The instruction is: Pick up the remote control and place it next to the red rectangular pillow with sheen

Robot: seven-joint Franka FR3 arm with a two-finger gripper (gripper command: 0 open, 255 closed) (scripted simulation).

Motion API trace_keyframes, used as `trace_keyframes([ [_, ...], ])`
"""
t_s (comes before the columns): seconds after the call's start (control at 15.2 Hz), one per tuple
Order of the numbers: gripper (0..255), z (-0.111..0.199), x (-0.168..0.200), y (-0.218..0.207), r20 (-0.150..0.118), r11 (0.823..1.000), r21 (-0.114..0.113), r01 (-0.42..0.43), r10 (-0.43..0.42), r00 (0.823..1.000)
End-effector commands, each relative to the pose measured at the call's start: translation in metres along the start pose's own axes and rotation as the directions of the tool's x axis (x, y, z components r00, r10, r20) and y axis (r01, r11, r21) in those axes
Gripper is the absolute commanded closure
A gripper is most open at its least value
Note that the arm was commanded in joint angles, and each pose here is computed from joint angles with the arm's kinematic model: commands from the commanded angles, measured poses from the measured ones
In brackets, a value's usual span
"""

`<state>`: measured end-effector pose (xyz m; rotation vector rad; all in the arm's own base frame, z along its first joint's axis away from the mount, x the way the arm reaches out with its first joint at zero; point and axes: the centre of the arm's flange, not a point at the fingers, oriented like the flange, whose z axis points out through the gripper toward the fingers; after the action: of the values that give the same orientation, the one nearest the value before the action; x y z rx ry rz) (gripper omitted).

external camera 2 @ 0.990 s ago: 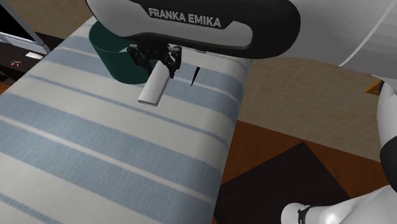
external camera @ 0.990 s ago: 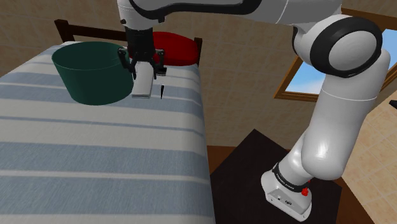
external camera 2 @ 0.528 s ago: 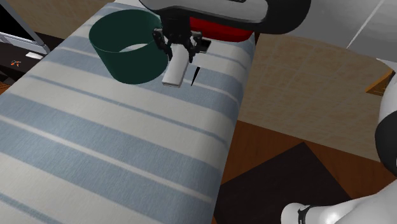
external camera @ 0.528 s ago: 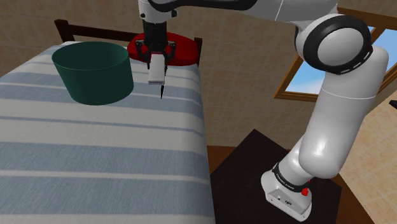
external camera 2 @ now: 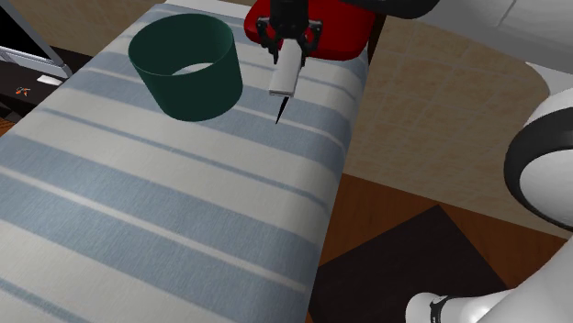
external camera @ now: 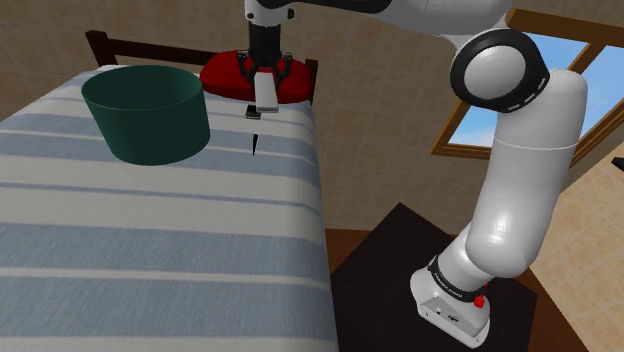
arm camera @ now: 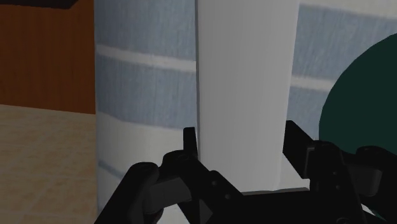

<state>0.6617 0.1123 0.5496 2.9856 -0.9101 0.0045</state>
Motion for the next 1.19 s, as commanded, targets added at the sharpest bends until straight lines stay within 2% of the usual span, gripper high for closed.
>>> trace_keyframes([
  [0.0,255,-0.001,0.024,0.014,0.0,1.0,0.0,0.001,-0.001,1.0],
  [0.26,255,0.0,0.066,0.039,0.0,1.0,0.0,0.001,-0.001,1.0],
  [1.12,255,0.069,0.066,0.038,0.0,1.0,0.0,0.001,-0.001,1.0],
])
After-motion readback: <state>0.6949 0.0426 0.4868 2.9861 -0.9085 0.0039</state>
